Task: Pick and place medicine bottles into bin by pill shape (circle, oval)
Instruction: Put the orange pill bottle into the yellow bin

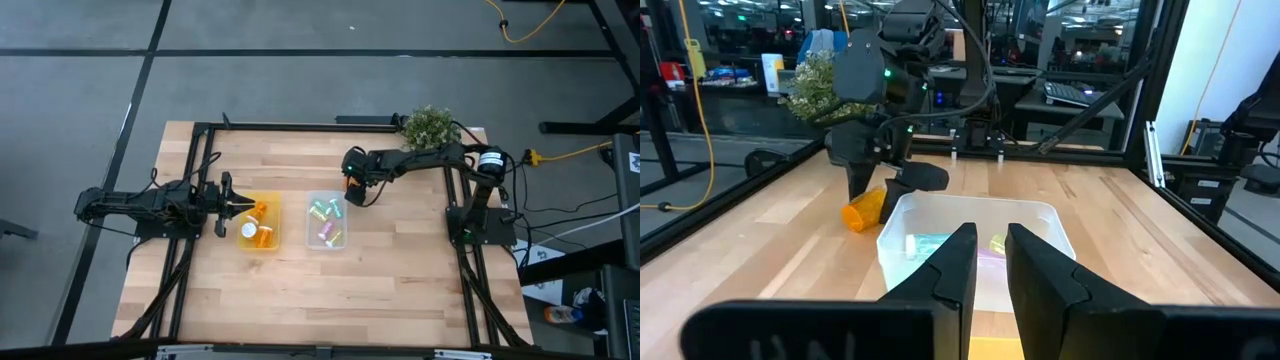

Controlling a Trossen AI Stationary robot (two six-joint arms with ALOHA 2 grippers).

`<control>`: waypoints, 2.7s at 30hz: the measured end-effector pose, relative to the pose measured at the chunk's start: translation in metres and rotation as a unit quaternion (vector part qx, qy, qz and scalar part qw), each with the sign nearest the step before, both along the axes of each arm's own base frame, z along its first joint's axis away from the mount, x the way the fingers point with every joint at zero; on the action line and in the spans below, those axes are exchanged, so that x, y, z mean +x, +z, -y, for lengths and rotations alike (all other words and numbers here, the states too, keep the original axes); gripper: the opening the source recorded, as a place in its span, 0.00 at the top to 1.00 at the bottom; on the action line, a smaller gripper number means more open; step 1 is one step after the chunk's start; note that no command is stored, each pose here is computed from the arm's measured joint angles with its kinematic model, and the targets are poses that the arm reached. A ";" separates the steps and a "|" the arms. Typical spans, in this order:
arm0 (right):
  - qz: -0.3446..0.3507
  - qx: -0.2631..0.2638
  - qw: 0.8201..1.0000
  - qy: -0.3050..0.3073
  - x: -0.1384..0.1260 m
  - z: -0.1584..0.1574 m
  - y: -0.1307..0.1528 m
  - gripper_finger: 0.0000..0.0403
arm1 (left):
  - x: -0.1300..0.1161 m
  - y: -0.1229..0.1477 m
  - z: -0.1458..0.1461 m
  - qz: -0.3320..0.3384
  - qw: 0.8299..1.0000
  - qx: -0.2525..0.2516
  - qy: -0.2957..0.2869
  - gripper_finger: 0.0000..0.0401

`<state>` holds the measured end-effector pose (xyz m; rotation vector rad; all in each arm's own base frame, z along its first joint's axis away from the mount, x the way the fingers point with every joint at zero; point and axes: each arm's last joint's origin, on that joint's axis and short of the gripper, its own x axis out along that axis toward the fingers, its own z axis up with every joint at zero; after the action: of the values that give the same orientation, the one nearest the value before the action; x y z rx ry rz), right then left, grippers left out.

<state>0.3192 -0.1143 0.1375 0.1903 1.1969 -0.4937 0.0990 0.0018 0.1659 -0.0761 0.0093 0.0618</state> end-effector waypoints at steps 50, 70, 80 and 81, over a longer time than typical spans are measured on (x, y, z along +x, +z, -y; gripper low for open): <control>-0.210 0.345 0.904 -0.143 -0.041 -0.029 0.070 0.59 | 0.000 0.000 0.000 0.000 1.000 0.000 0.000 0.87; -0.063 0.503 0.831 -0.229 0.018 -0.076 0.104 0.59 | 0.000 0.000 0.000 0.000 1.000 0.000 0.000 0.87; 0.052 0.585 0.770 -0.248 0.068 -0.104 0.108 0.59 | 0.000 0.000 0.000 0.000 1.000 0.000 0.000 0.87; 0.051 0.591 0.763 -0.257 0.072 -0.107 0.105 0.59 | 0.000 0.000 0.000 0.000 1.000 0.000 0.000 0.87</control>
<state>0.3911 -0.0074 0.2425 1.6557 1.1898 -0.1080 0.0990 0.0017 0.1659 -0.0761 0.0093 0.0611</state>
